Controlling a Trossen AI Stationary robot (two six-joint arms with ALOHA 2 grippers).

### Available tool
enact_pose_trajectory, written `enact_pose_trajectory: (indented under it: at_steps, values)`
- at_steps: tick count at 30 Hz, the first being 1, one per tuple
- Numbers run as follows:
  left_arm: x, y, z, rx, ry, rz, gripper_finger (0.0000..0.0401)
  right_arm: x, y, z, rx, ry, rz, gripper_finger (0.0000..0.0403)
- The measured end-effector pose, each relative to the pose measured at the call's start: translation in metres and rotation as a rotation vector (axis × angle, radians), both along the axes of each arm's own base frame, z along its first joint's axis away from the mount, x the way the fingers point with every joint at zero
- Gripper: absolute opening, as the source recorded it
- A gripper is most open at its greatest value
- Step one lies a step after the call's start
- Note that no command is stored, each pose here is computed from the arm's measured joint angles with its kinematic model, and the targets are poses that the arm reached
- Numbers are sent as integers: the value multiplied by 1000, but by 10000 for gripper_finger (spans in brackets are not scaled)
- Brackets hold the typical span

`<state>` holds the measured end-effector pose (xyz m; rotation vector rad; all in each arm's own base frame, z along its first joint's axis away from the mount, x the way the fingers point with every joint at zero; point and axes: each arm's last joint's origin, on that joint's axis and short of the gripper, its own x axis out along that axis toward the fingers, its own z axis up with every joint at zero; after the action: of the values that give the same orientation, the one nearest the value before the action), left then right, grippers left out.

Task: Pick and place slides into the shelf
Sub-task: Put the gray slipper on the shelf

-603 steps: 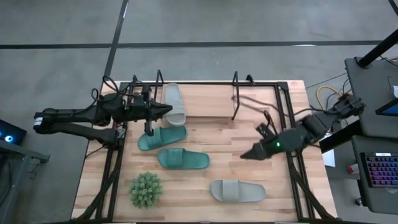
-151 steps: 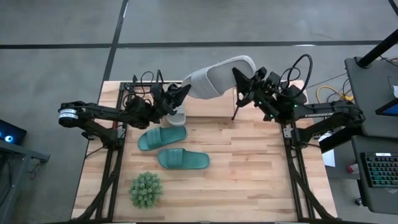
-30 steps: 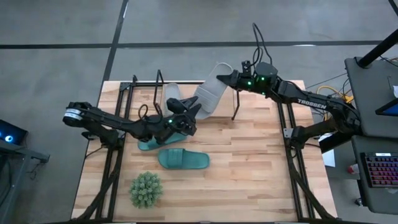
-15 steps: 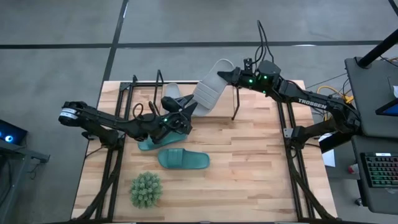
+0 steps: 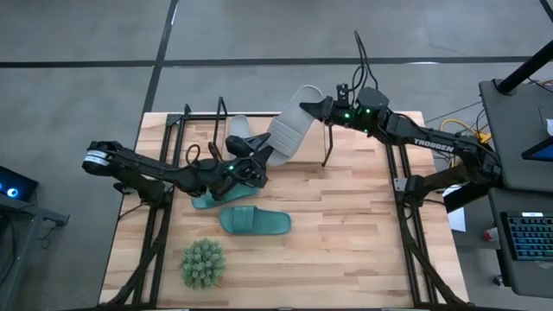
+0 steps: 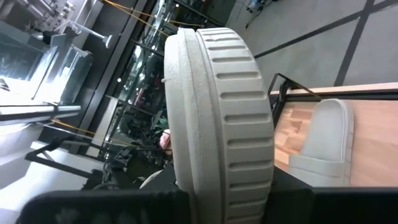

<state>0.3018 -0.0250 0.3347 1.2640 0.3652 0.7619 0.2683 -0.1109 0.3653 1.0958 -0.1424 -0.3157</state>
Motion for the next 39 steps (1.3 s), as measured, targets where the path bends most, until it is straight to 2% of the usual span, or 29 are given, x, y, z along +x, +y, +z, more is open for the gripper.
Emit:
enact_pose_trajectory:
  at_steps: [6,11,14,19,26,31,39]
  values:
    - [1,0,0,2,3,1,241,1,2,-1,14,3,5,47]
    - [1,0,0,48,47,7,241,3,6,-1,16,5,14,47]
    - [1,0,0,50,50,9,231,3,7,-1,9,5,12,47]
    - [1,0,1,50,47,9,166,4,9,0,6,0,24,47]
    - [1,0,3,48,41,8,19,5,13,0,-8,1,40,47]
    - [1,0,4,24,16,7,3,6,14,0,-18,6,47,47]
    - [0,0,4,1,4,37,1,6,14,0,-43,12,47,47]
